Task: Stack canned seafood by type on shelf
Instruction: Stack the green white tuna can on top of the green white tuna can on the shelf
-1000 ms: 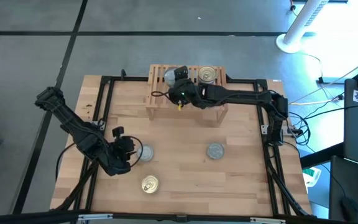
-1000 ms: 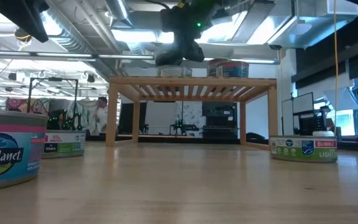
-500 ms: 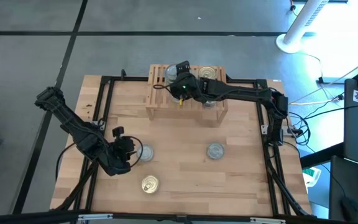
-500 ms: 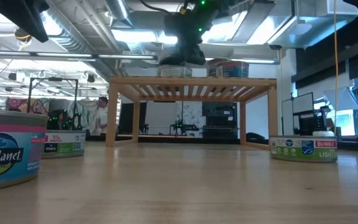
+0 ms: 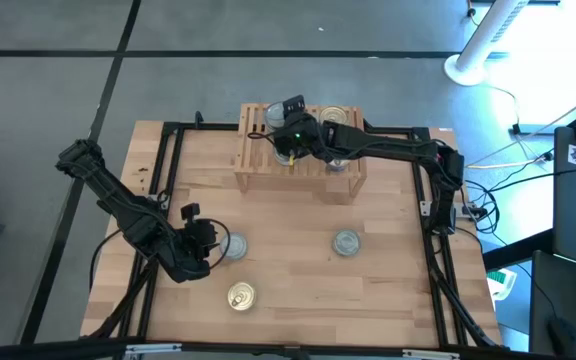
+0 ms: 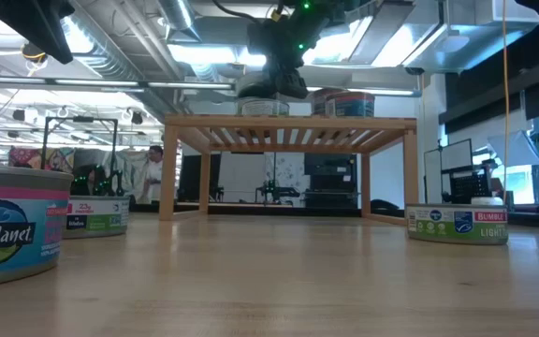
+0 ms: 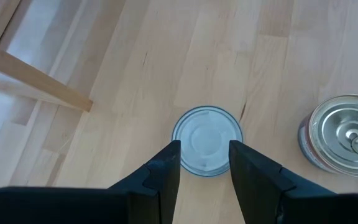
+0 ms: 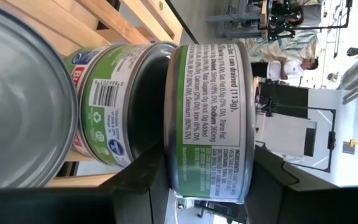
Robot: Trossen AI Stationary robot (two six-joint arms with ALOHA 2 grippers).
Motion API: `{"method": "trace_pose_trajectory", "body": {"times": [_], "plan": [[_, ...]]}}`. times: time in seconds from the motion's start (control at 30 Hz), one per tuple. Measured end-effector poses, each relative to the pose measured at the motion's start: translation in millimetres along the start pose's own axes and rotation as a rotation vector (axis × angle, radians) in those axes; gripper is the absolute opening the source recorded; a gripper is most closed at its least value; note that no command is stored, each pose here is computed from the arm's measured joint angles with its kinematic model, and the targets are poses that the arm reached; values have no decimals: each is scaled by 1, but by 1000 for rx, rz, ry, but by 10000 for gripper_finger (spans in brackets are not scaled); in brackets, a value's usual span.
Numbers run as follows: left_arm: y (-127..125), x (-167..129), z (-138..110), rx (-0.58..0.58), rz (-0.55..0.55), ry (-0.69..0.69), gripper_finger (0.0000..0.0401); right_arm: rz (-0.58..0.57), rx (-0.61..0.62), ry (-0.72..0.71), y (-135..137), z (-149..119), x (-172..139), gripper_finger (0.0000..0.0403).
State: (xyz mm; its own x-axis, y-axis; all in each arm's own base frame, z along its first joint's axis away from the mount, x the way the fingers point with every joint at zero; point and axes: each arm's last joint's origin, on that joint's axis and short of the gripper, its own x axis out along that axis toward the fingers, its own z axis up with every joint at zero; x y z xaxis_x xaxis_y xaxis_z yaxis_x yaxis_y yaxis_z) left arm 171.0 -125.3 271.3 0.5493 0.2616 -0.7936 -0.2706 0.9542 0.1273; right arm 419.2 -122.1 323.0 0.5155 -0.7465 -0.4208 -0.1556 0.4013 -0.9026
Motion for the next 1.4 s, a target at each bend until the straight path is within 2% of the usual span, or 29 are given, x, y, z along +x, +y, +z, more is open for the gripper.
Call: {"method": "trace_pose_trajectory", "body": {"times": [0.77,0.87,1.13,1.4], "plan": [[0,0,0,1,0,0,131,8,4,-23,0,1,0,153],[0,0,0,1,0,0,131,5,1,-10,0,0,0,167],[0,0,0,1,0,0,131,18,-14,9,3,0,0,236],[0,0,0,1,1,0,131,8,-9,27,3,-1,0,247]]}}
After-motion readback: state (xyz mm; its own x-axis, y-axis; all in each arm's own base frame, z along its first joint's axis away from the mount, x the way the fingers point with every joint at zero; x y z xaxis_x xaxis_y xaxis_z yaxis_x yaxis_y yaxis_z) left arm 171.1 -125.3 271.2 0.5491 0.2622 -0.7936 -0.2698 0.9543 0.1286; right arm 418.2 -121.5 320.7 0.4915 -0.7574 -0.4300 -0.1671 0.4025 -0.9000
